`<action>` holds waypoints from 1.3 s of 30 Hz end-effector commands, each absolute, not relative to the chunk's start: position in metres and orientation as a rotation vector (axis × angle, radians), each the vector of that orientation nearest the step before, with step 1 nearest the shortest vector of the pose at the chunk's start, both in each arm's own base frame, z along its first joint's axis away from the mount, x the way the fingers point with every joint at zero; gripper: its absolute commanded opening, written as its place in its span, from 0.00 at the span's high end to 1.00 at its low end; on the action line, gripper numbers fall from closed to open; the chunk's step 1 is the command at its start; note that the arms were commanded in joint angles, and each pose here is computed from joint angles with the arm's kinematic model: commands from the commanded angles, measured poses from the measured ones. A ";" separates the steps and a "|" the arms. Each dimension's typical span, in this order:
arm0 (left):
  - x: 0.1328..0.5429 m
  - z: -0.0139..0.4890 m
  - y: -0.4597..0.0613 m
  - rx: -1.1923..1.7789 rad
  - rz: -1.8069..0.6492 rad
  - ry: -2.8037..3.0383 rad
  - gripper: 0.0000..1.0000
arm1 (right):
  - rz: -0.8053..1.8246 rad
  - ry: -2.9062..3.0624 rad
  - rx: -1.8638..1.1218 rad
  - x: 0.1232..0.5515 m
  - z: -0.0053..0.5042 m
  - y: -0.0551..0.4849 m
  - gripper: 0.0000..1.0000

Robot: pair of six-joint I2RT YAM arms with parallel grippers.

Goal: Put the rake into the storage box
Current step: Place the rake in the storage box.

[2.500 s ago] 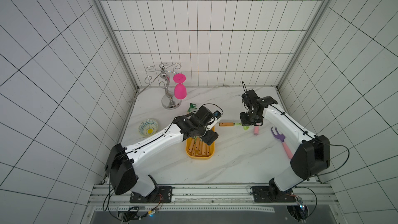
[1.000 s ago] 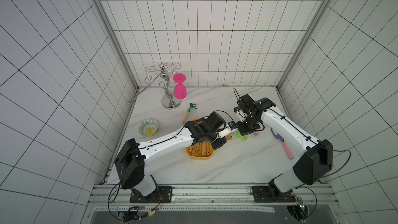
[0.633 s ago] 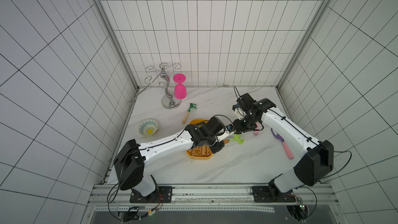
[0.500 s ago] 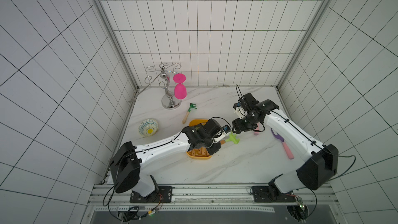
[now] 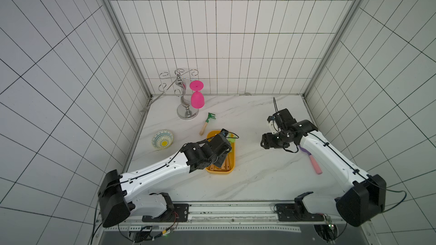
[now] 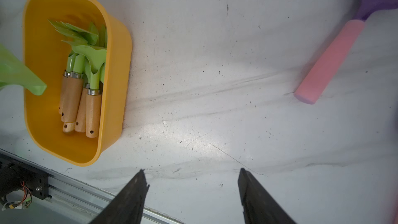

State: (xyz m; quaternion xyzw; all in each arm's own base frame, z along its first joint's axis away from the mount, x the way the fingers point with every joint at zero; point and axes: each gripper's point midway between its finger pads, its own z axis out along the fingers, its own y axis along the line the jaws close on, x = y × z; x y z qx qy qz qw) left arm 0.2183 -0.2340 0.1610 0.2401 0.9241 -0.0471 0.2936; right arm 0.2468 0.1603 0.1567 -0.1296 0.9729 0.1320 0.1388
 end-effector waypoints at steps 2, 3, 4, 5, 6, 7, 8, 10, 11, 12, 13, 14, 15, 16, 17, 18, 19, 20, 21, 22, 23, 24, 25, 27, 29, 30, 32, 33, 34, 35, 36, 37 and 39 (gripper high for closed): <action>0.221 0.135 -0.213 0.494 0.008 2.534 0.97 | 0.434 2.825 -0.354 0.245 0.147 0.165 0.29; 0.222 0.131 -0.213 0.485 0.022 2.538 0.97 | 0.435 2.826 -0.357 0.244 0.146 0.165 0.30; 0.224 0.128 -0.214 0.481 0.032 2.538 0.98 | 0.432 2.827 -0.359 0.244 0.145 0.164 0.29; 0.226 0.124 -0.215 0.474 0.044 2.541 0.98 | 0.430 2.830 -0.361 0.243 0.144 0.164 0.30; 0.227 0.121 -0.216 0.472 0.053 2.545 0.98 | 0.427 2.829 -0.362 0.242 0.144 0.163 0.30; 0.228 0.117 -0.218 0.471 0.057 2.550 0.98 | 0.421 2.832 -0.361 0.241 0.143 0.162 0.29; 0.230 0.114 -0.221 0.464 0.058 2.557 0.98 | 0.418 2.834 -0.364 0.240 0.142 0.161 0.29; 0.233 0.109 -0.225 0.450 0.065 2.562 0.98 | 0.406 2.842 -0.359 0.238 0.138 0.159 0.30; 0.235 0.107 -0.227 0.444 0.071 2.566 0.97 | 0.403 2.846 -0.361 0.237 0.136 0.158 0.30; 0.238 0.106 -0.230 0.438 0.077 2.572 0.97 | 0.401 2.850 -0.363 0.236 0.135 0.158 0.30; 0.240 0.104 -0.234 0.435 0.081 2.580 0.97 | 0.398 2.857 -0.363 0.235 0.132 0.157 0.30; 0.241 0.102 -0.238 0.435 0.085 2.592 0.98 | 0.396 2.863 -0.363 0.234 0.130 0.157 0.30; 0.242 0.099 -0.241 0.432 0.089 2.602 0.98 | 0.394 2.869 -0.366 0.233 0.128 0.156 0.30; 0.243 0.096 -0.245 0.429 0.093 2.615 0.98 | 0.392 2.875 -0.366 0.231 0.126 0.156 0.30; 0.243 0.093 -0.247 0.425 0.100 2.626 0.98 | 0.391 2.881 -0.366 0.230 0.124 0.155 0.30; 0.244 0.091 -0.249 0.421 0.109 2.632 0.98 | 0.388 2.883 -0.366 0.230 0.123 0.155 0.29; 0.245 0.089 -0.250 0.412 0.119 2.637 0.98 | 0.388 2.885 -0.364 0.229 0.122 0.154 0.30; 0.245 0.087 -0.251 0.402 0.129 2.643 0.98 | 0.388 2.885 -0.365 0.229 0.121 0.154 0.29; 0.246 0.085 -0.252 0.396 0.133 2.649 0.98 | 0.387 2.887 -0.366 0.228 0.119 0.154 0.29; 0.247 0.084 -0.254 0.382 0.134 2.657 0.97 | 0.387 2.891 -0.366 0.228 0.117 0.154 0.29; 0.246 0.081 -0.256 0.375 0.136 2.670 0.96 | 0.384 2.895 -0.366 0.227 0.115 0.153 0.29; 0.246 0.079 -0.257 0.367 0.139 2.680 0.95 | 0.377 2.901 -0.365 0.227 0.113 0.153 0.30; 0.244 0.077 -0.259 0.365 0.141 2.690 0.94 | 0.362 2.906 -0.360 0.227 0.111 0.151 0.30; 0.240 0.074 -0.263 0.358 0.137 2.707 0.88 | 0.318 2.907 -0.333 0.230 0.108 0.146 0.29; 0.234 0.070 -0.268 0.362 0.118 2.730 0.81 | 0.293 2.899 -0.298 0.234 0.107 0.142 0.29; 0.230 0.068 -0.270 0.365 0.112 2.738 0.79 | 0.287 2.894 -0.283 0.236 0.107 0.141 0.29; 0.225 0.067 -0.270 0.366 0.114 2.750 0.74 | 0.291 2.881 -0.261 0.239 0.110 0.140 0.29; 0.224 0.068 -0.270 0.363 0.112 2.754 0.71 | 0.294 2.876 -0.252 0.241 0.111 0.139 0.29; 0.222 0.071 -0.270 0.354 0.097 2.758 0.67 | 0.296 2.872 -0.246 0.243 0.112 0.139 0.29; 0.219 0.074 -0.271 0.353 0.075 2.760 0.60 | 0.303 2.869 -0.243 0.245 0.113 0.139 0.29; 0.217 0.078 -0.272 0.350 0.054 2.760 0.54 | 0.304 2.868 -0.238 0.247 0.113 0.138 0.29; 0.214 0.082 -0.273 0.354 0.026 2.759 0.50 | 0.309 2.867 -0.232 0.249 0.114 0.137 0.29; 0.211 0.091 -0.271 0.347 0.002 2.756 0.42 | 0.307 2.867 -0.220 0.253 0.115 0.136 0.29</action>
